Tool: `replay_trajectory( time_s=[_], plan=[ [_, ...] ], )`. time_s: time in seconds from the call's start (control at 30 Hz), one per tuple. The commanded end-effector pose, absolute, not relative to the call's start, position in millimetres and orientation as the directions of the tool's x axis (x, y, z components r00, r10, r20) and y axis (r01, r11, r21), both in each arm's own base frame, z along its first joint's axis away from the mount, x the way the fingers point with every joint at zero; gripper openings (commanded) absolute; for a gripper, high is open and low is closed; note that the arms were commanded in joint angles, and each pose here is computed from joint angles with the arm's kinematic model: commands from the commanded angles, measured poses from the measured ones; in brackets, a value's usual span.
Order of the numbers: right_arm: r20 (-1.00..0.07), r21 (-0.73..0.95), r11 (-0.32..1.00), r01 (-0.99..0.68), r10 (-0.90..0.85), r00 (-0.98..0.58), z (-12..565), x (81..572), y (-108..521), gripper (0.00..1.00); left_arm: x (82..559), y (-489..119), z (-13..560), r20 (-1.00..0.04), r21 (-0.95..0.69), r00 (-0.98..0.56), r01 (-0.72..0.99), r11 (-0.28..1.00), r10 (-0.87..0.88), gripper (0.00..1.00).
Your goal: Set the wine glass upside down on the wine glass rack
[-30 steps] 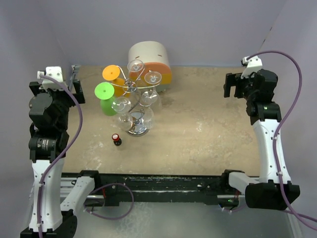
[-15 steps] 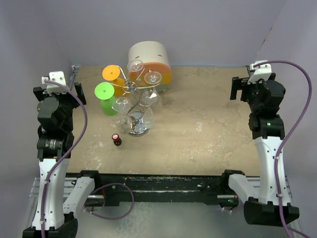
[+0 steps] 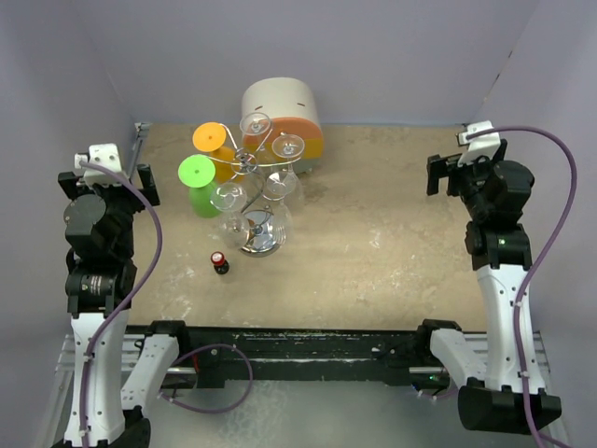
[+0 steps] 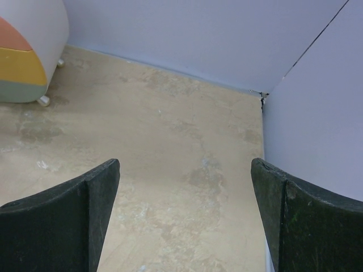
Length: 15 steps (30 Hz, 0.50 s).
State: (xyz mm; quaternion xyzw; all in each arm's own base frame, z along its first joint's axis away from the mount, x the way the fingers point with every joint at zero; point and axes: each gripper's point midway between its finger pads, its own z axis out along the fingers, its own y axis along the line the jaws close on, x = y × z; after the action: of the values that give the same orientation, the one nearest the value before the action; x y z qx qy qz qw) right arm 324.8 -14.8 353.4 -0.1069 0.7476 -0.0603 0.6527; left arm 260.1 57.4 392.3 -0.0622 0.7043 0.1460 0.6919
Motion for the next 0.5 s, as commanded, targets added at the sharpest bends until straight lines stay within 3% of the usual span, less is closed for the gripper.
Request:
replay_trajectory(
  time_s=[0.0,0.47],
  plan=[
    [-0.962,-0.259,0.96,-0.106,-0.267,-0.061,365.7,319.8,-9.6,1.0,254.9,55.7,393.0,-0.991,0.135,-0.028,-0.27,0.953,0.132,0.99],
    [-0.966,-0.252,0.963,-0.096,-0.256,-0.042,360.9,300.7,-8.2,1.0,244.1,53.2,392.2,-0.993,0.108,0.007,-0.262,0.959,0.114,0.99]
  ],
)
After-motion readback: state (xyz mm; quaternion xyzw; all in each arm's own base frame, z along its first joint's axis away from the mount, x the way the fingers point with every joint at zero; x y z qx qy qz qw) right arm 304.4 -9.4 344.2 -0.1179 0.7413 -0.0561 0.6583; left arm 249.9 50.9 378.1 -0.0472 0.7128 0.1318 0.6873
